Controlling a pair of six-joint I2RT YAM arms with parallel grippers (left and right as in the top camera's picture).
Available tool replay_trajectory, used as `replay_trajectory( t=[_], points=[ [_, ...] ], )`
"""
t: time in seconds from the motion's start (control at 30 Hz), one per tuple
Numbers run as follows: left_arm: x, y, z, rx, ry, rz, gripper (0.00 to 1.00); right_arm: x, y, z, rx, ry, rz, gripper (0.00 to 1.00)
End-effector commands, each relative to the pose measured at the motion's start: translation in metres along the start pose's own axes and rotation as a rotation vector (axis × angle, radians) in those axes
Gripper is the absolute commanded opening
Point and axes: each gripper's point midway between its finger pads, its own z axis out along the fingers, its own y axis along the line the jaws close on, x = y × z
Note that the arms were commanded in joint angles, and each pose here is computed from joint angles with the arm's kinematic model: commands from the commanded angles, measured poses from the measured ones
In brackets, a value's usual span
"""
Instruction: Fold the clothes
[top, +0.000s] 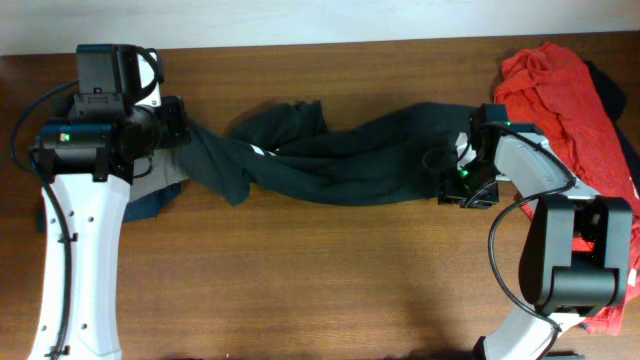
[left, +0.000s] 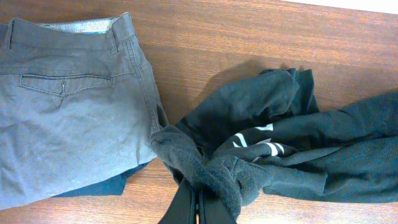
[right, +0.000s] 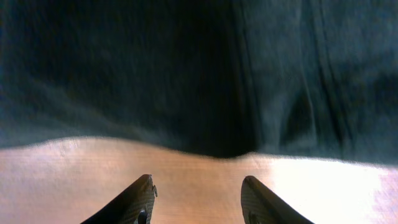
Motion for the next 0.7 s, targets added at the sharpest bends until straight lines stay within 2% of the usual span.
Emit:
replay_trajectory(
  t=[0.0, 0.2, 0.4, 0.67],
  points=[
    [0.002, 0.001, 0.005, -0.005, 0.012, 0.016, 0.01, -0.004, 0.008, 0.0, -0.039, -0.024, 0.022, 0.5],
    [0.002, 0.001, 0.005, -0.005, 0.013, 0.016, 0.01, -0.016, 0.009, -0.008, -0.046, -0.068, 0.021, 0.49],
    [0.003, 0.001, 0.005, -0.006, 0.015, 0.016, 0.01, -0.035, -0.001, -0.057, 0.006, -0.12, 0.032, 0.47],
    [0.003, 0.001, 0.005, -0.006, 0.015, 0.016, 0.01, -0.035, -0.023, -0.047, 0.05, -0.096, 0.076, 0.47]
  ],
)
